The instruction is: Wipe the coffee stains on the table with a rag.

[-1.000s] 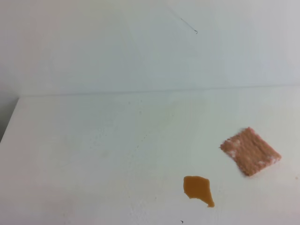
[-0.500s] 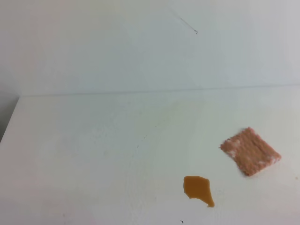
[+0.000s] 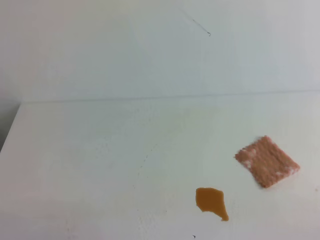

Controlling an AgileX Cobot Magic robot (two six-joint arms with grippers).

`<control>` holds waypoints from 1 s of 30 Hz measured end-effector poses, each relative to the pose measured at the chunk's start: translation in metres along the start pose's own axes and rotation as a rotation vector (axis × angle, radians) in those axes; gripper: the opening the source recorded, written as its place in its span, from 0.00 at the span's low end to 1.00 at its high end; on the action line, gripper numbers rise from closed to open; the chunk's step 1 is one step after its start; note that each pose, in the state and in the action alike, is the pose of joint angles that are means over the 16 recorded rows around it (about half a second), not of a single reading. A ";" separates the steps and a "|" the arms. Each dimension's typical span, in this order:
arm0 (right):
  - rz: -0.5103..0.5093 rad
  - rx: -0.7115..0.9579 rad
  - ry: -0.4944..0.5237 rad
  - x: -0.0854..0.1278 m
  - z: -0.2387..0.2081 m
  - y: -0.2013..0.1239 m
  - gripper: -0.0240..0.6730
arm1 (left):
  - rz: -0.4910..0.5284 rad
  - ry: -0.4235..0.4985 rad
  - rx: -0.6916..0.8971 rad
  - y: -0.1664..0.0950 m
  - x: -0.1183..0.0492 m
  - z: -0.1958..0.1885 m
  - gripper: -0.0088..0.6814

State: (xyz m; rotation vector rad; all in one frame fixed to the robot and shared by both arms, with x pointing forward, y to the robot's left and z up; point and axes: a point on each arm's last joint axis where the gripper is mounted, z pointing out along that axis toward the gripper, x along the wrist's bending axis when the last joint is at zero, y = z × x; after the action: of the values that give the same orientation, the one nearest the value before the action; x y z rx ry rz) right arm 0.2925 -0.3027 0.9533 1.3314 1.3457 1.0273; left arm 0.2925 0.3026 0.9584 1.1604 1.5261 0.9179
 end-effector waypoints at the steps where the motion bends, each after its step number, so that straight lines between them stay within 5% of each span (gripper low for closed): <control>1: 0.000 0.000 0.000 0.000 0.000 0.000 0.03 | 0.000 0.000 0.000 0.000 0.000 0.000 0.01; 30: 0.000 -0.001 0.000 0.000 0.000 -0.001 0.03 | 0.006 0.000 0.000 0.000 0.000 0.000 0.01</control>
State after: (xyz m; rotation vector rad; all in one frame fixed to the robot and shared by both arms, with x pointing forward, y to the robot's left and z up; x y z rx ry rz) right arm 0.2925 -0.3027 0.9527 1.3309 1.3452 1.0277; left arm 0.2925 0.3026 0.9584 1.1655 1.5234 0.9219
